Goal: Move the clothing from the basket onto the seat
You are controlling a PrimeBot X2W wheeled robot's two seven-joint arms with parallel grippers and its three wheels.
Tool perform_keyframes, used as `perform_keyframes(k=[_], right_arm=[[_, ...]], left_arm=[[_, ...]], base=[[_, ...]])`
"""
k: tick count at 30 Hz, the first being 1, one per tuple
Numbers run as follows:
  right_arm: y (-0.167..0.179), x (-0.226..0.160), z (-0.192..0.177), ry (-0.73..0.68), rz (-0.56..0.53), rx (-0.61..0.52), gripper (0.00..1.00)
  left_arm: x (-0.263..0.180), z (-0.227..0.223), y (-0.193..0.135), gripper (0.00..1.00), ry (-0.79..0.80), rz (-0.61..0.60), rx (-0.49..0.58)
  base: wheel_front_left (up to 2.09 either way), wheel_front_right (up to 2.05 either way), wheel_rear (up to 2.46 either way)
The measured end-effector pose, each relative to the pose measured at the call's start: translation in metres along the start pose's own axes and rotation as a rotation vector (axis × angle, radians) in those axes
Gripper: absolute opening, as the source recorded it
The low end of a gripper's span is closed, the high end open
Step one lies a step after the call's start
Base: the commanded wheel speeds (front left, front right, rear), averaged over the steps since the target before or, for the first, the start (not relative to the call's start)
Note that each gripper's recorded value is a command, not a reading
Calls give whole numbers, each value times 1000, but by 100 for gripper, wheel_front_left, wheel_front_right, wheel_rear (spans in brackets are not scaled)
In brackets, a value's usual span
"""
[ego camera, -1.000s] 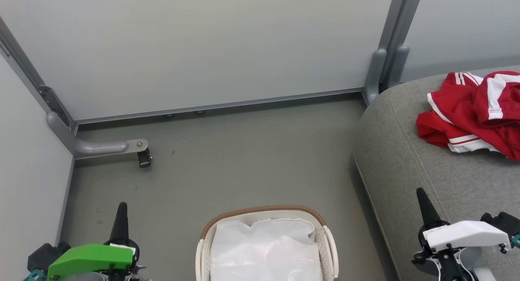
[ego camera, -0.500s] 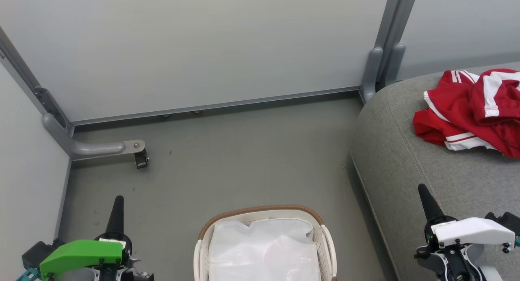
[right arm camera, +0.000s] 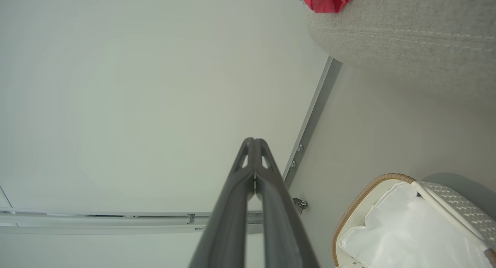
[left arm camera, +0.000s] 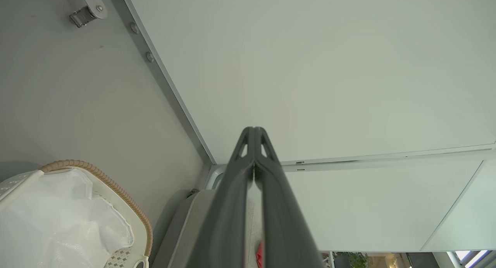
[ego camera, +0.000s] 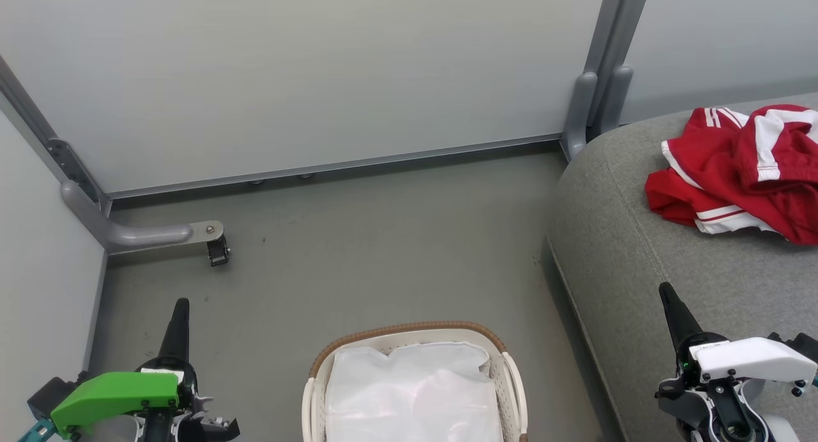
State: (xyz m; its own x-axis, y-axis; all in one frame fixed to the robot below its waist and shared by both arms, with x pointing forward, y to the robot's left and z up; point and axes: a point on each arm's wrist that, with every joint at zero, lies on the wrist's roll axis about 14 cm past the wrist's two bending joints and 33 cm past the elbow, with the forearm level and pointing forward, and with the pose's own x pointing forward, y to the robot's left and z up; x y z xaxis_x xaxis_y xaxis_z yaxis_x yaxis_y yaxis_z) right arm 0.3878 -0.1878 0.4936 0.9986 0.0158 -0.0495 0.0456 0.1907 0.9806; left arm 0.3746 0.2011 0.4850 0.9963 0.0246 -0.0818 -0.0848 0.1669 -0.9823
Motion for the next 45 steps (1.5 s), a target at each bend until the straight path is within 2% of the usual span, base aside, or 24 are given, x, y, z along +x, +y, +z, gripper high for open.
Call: perform_keyframes(k=[29,45], right_arm=[[8,-1,13,-18,37,195,0],[8,-1,13,-18,38,197,0]], left_arm=[[11,1,-19,0,19,-70,-173],[11,1,-20,0,19,-71,-174]], base=[[0,0,0],[0,0,0]])
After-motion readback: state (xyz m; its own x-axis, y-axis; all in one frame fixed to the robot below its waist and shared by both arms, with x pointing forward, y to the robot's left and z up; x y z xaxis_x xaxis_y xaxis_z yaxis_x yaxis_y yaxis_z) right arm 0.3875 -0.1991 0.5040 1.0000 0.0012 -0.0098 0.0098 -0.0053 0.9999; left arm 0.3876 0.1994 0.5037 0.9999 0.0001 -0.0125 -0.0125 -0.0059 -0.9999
